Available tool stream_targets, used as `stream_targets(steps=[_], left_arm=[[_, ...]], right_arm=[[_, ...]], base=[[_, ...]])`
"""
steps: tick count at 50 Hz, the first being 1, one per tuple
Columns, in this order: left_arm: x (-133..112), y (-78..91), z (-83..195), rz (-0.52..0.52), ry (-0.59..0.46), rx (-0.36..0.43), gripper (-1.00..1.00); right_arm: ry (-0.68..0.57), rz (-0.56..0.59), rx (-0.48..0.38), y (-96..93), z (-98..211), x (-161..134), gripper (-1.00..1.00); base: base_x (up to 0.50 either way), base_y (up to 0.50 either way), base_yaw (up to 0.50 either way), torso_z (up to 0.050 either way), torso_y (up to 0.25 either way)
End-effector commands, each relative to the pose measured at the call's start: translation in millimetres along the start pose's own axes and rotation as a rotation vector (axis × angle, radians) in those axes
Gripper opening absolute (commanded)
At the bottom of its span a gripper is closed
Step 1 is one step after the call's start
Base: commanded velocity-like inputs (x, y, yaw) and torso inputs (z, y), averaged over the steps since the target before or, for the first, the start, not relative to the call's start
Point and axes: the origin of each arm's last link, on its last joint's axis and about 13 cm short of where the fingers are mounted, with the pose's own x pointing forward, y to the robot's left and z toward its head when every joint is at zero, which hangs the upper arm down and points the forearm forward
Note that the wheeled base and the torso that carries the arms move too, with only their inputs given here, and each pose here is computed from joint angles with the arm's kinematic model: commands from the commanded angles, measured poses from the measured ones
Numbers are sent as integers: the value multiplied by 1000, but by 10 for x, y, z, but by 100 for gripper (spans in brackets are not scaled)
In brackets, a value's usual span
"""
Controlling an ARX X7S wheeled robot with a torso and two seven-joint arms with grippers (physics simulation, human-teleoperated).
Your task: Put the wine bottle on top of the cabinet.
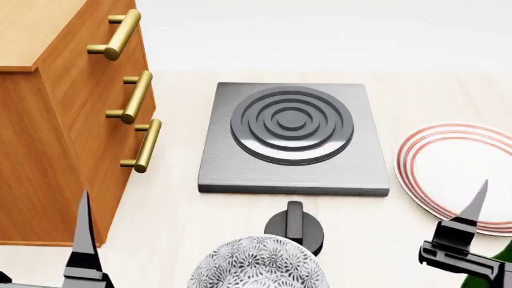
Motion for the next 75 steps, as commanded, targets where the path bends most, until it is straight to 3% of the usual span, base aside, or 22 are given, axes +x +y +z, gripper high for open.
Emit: stream_targets(steps=[1,59,60,75], left_arm=[[8,-7,31,-39,-31,-66,100],[10,-23,23,-46,-27,-64,100],[11,-21,21,-45,-26,-64,100],[12,-24,20,-46,-26,-64,100]], right_arm=[[35,-40,-12,-74,-100,89,100],[58,-58,-13,-84,-123,203,100],[58,-58,-14,-82,-129,204,-100],[55,-48,-10,-86,-127,177,-100]], base=[[0,0,0,0,0],[0,0,0,0,0],[0,0,0,0,0],[0,0,0,0,0]])
